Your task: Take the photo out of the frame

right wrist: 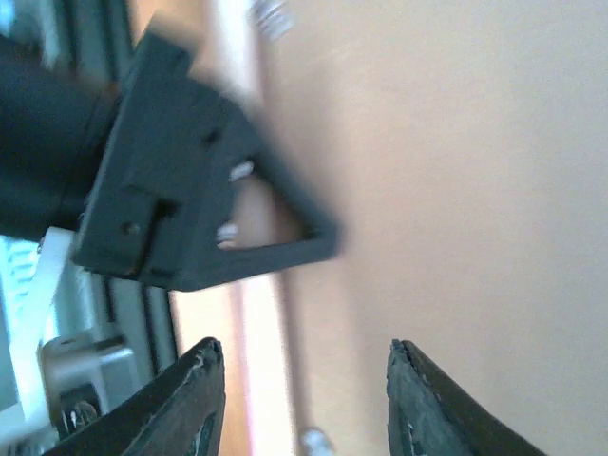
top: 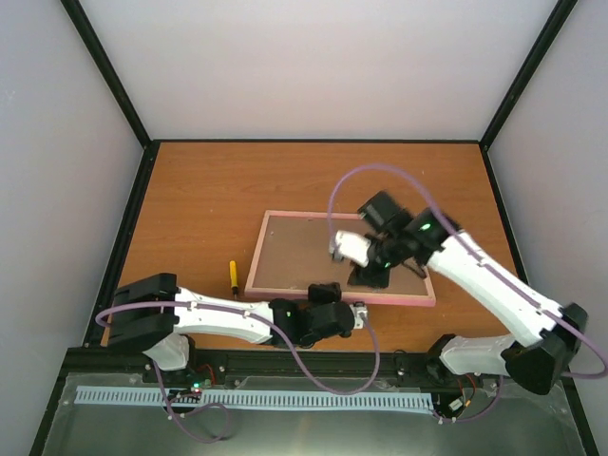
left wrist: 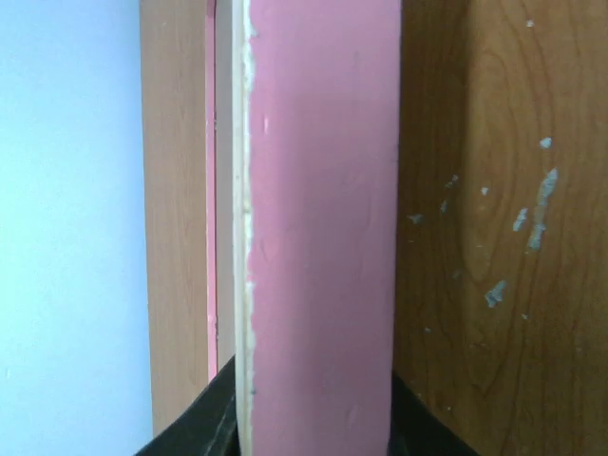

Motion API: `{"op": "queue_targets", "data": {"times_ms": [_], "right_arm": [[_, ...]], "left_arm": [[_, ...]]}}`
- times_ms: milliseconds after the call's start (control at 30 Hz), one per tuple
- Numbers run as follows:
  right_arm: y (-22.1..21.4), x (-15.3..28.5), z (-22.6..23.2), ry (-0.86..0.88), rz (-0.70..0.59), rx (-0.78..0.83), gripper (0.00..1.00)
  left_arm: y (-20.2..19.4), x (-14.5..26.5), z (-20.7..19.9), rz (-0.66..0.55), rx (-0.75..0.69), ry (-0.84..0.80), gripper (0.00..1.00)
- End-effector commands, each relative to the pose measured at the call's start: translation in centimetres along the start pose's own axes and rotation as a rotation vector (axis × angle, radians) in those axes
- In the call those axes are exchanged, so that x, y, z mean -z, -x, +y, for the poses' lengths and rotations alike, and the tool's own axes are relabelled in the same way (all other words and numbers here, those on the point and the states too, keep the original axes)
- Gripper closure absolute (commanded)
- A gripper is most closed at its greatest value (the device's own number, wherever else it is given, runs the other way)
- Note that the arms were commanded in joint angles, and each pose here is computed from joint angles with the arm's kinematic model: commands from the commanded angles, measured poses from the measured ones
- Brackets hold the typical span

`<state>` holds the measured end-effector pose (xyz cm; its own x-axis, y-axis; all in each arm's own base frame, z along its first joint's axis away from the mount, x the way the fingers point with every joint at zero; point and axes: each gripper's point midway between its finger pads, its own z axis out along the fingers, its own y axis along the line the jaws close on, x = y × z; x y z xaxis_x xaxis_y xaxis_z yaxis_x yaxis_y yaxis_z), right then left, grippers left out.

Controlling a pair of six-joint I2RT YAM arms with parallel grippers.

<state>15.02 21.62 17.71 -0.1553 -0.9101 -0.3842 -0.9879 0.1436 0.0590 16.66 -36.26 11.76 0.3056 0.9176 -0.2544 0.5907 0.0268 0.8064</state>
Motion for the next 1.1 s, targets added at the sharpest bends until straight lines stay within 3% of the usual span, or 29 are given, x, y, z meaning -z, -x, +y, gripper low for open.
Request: {"op": "queue_targets", "data": {"times_ms": [0,200,367,467,667,933,1067], "right_arm": [[1.6,8.3,-3.5,-0.159,-0.178,-0.060,0.51],[0.5,19.8,-9.8,-0.586,-0.285,-0.138,0.37],[-0.8,27.5,-13.5,-0.854,-0.358,-0.291,0.34],[-1.7,31.0,-14.9,-0.993,-0.369,-0.355,0.34],[-2.1,32.0,-15.3,-1.043,-0.380,-0.377,0.33],[-1.9,32.1,-15.7,-1.044,-0.407,-0.408,0.34],[-1.8,31.7,-16.1,-1.023,-0.412,-0.430,0.35]], "left_arm": [[2.3,0.9,5.1,-0.040,0.197,0.011,0.99],[4.3,1.5,11.2,-0.033,0.360,-0.054,0.99],[5.2,1.0,14.2,-0.001,0.456,-0.121,0.99],[5.7,1.0,16.4,-0.029,0.600,-0.171,0.99],[6.8,1.3,22.0,-0.105,0.941,-0.319,0.99],[8.0,4.3,31.4,-0.269,1.225,-0.285,0.99],[6.5,3.2,32.5,-0.262,1.392,-0.364,0.99]]}}
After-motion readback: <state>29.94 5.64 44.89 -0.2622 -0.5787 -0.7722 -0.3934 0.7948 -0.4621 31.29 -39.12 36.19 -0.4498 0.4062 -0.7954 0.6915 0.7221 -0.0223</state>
